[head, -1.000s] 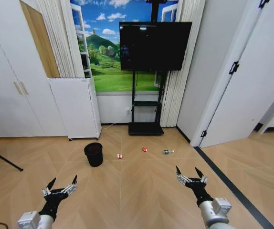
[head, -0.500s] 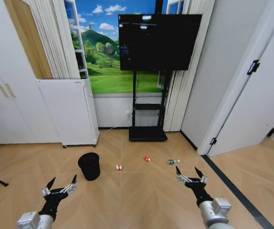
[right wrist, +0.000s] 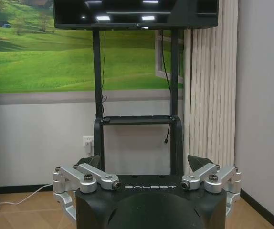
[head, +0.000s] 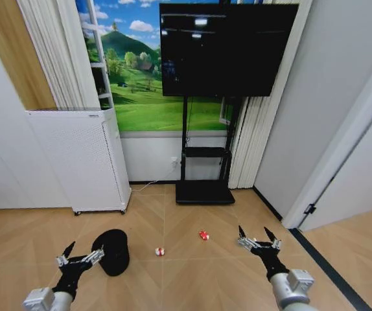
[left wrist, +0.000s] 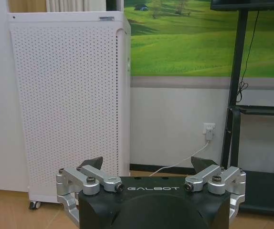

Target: Pick up the trash bin and place the garbage on the floor into it.

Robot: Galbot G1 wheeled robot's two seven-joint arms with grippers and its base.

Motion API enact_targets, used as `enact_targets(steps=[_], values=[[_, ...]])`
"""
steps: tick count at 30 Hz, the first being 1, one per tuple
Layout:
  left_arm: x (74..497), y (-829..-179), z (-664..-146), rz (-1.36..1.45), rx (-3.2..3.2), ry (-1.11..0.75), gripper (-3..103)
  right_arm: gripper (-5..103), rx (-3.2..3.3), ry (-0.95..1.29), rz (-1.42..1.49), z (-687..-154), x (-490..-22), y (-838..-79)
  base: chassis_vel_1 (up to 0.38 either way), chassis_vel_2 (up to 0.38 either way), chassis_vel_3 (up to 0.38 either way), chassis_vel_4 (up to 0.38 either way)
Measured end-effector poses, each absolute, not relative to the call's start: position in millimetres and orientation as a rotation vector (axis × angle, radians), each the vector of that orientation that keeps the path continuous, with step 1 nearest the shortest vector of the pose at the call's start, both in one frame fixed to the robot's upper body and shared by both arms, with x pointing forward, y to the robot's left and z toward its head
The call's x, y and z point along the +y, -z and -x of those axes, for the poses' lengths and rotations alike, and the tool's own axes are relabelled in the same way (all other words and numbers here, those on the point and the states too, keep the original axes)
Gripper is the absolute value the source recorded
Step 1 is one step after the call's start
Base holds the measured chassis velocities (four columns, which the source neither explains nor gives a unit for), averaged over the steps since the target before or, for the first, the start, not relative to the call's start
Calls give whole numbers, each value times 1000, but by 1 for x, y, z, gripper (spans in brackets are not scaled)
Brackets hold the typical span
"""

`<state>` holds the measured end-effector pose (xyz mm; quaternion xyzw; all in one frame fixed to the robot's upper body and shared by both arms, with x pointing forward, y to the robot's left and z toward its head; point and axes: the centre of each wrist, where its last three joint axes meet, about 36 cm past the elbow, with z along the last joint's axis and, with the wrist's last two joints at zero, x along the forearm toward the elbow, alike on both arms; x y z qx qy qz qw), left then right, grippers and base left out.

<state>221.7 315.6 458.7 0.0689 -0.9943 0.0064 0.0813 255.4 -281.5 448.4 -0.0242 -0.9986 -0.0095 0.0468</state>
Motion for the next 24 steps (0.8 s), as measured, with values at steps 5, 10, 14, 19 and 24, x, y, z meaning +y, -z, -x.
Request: enact_targets(steps=[5, 10, 14, 19, 24], values=[[316, -458, -222, -207, -2970, -17, 100, 100, -3046, 27, 74, -255, -281, -448, -353, 351, 338, -348], [317, -457, -222, -210, -2968, -11, 100, 100, -3045, 26, 75, -255, -282, -447, -346, 360, 357, -351], [317, -457, -222, -211, -2968, -9, 100, 100, -3068, 25, 78, -255, -282, -444, -355, 356, 356, -358], [323, -450, -217, -233, -2928, 23, 100, 100, -3085, -7, 86, -254, -284, -442, -312, 297, 294, -287], [331, -435, -208, -237, -2830, 53, 100, 100, -3081, -22, 106, -251, -287, -442, -104, 117, 81, -70]])
